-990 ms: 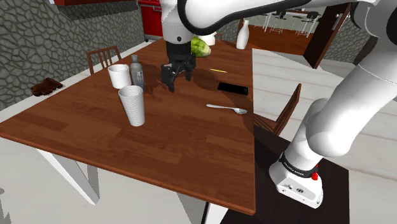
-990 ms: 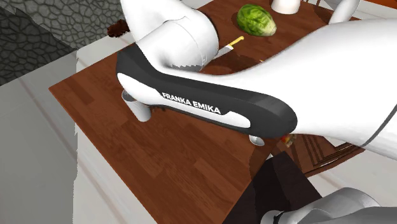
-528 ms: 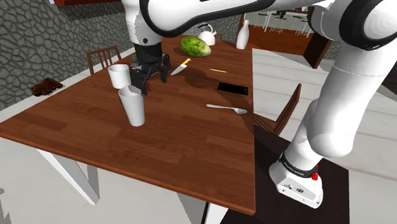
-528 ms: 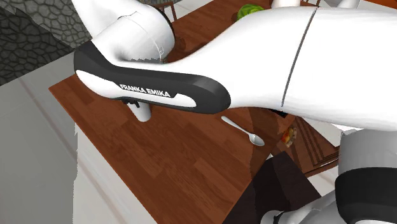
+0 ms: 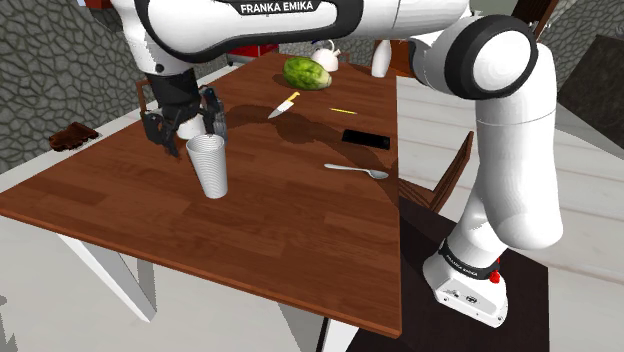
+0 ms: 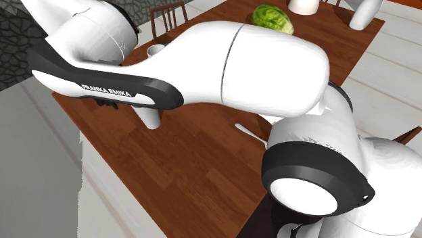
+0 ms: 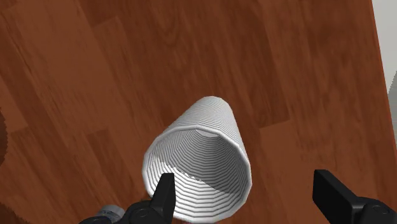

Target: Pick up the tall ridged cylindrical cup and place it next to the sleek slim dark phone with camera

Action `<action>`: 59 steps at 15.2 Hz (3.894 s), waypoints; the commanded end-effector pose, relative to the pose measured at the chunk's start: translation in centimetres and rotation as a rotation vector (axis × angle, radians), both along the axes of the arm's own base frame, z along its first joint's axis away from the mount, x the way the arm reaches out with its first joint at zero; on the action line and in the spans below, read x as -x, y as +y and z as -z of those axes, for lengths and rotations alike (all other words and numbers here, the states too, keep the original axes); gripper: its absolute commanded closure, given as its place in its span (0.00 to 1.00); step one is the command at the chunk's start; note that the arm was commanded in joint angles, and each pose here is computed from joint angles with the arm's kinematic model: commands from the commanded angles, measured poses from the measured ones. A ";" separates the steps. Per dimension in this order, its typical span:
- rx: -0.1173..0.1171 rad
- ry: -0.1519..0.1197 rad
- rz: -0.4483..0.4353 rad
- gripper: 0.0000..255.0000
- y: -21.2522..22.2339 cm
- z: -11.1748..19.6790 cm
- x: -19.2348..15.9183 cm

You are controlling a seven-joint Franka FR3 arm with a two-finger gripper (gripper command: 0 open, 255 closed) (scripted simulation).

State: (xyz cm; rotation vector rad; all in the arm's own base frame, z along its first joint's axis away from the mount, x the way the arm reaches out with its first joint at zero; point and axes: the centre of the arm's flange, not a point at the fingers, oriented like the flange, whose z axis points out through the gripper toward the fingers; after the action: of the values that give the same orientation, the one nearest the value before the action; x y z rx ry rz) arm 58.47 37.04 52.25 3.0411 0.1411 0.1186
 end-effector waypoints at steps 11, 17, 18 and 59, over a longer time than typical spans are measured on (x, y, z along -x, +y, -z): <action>0.001 -0.003 -0.002 0.00 0.4 4.0 -0.8; 0.001 -0.003 -0.002 1.00 0.4 4.0 -0.8; 0.001 -0.003 -0.002 1.00 0.4 4.0 -0.8; 0.001 -0.003 -0.002 1.00 -20.6 -10.2 11.4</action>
State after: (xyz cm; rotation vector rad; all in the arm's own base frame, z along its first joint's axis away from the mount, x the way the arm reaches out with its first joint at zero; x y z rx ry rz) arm 47.72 17.62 61.93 3.0393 0.1416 0.1234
